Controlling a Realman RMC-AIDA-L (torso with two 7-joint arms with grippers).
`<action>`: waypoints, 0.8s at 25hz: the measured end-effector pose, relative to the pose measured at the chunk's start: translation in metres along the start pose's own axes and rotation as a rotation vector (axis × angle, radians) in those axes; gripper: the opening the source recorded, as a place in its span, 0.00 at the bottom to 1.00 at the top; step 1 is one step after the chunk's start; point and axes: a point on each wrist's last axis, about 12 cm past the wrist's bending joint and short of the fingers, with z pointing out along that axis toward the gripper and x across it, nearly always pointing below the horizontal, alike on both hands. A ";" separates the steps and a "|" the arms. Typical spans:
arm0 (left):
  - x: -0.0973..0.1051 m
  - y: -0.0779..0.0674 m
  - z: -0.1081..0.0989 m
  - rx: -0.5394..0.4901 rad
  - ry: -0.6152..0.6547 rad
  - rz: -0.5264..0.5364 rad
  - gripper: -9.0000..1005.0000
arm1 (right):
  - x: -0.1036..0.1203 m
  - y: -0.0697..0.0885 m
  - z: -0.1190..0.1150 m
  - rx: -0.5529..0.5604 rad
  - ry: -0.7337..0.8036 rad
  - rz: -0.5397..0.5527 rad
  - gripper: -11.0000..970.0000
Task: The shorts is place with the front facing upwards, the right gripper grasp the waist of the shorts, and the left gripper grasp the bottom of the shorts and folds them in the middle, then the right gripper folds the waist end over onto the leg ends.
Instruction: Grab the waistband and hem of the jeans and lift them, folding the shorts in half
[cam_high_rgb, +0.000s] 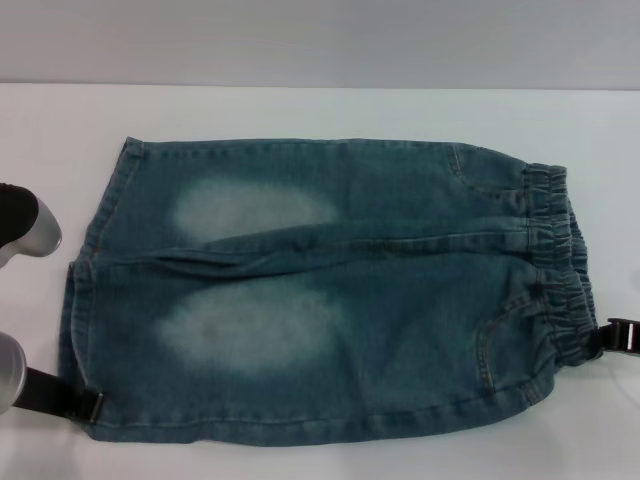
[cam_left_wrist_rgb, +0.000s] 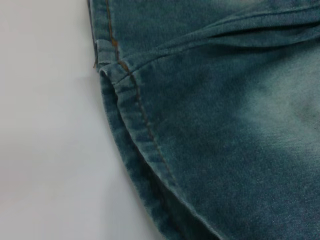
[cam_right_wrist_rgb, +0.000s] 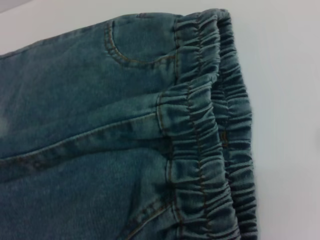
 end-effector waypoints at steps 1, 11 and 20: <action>0.000 0.000 0.000 0.000 -0.001 0.000 0.04 | 0.000 0.000 0.000 -0.001 0.000 -0.004 0.10; -0.002 0.004 -0.002 -0.007 -0.021 -0.011 0.04 | -0.003 0.008 -0.002 -0.073 -0.009 -0.009 0.01; -0.014 0.022 -0.018 -0.036 -0.153 -0.061 0.04 | -0.017 0.009 -0.014 -0.245 -0.106 0.032 0.01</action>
